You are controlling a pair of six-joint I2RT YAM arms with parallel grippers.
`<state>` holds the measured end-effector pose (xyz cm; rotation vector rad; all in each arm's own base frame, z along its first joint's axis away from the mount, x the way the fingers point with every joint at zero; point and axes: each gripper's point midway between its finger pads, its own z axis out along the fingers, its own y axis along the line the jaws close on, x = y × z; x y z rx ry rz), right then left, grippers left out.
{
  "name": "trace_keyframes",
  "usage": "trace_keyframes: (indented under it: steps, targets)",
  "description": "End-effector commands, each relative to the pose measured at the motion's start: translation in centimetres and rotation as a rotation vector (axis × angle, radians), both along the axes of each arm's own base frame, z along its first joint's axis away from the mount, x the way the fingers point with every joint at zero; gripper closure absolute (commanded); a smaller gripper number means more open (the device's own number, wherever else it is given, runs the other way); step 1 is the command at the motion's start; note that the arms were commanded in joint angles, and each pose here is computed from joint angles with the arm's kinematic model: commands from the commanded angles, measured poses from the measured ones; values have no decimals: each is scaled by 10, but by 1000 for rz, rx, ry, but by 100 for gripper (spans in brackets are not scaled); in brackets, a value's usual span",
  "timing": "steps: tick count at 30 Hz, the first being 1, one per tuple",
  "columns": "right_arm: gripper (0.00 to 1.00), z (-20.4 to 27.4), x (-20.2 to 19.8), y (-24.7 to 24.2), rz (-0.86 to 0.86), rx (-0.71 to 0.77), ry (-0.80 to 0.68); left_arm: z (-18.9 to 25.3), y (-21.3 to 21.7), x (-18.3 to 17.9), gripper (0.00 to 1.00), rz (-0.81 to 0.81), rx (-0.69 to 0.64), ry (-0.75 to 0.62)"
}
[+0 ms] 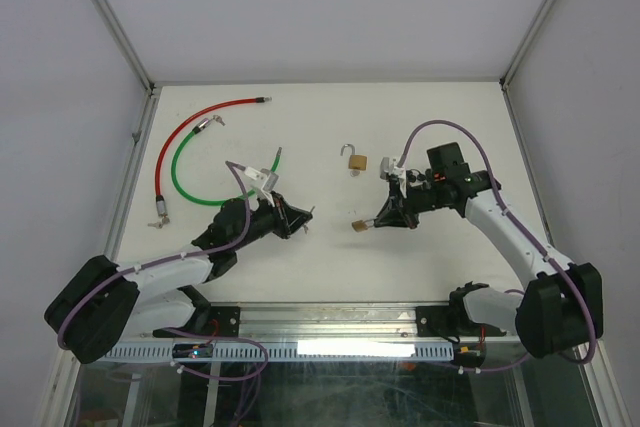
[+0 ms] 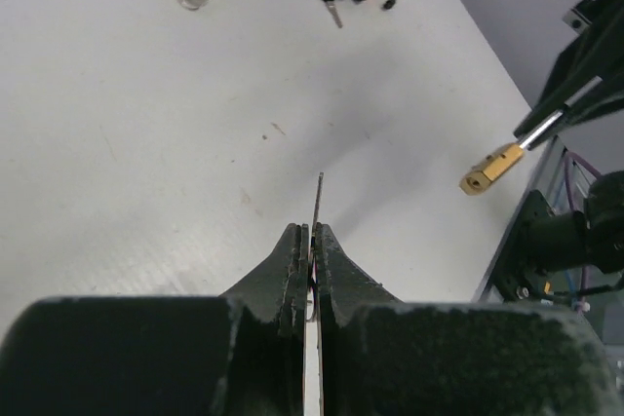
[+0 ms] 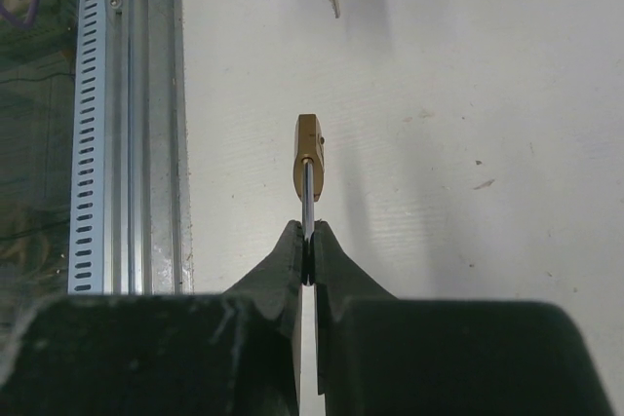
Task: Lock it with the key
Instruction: Place the key at the center of the board, then place the lock at the center of the board.
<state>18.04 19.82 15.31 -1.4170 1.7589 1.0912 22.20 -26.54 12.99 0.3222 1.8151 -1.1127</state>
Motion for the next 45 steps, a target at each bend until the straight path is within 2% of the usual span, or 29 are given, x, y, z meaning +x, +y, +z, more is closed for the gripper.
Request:
trace_keyframes:
  steps: [1,7,11,14,16,23,29,34,35,36,38,40,45]
  targets:
    - [100,18,12,15,-13,99,25,-4,16,20,100,185,47,203]
    - [100,10,21,45,-25,127,167,-17,50,13,100,388,51,368]
    - [100,5,25,78,36,146,307,-32,91,16,100,644,72,463]
    - [100,-9,39,108,48,99,396,-39,122,20,100,836,107,500]
    - [100,-20,47,130,57,54,408,-43,133,21,100,906,121,517]
    - [100,-45,51,206,85,13,585,-71,184,11,100,1211,134,625]
    - [100,-73,29,268,139,-67,630,-85,200,-3,98,1315,87,679]
    - [98,-84,27,298,116,-91,689,-91,210,-9,73,1389,137,706]
    - [94,-87,28,300,111,-95,691,-90,211,-9,68,1397,142,709]
    - [88,-88,29,301,107,-99,689,-89,210,-9,54,1402,143,712]
    - [68,-88,32,300,100,-115,655,-87,209,-9,38,1406,147,723]
    - [56,-82,36,293,104,-128,603,-83,207,-8,30,1400,146,728]
    - [41,-46,53,257,95,-122,469,-67,201,-3,21,1363,102,710]
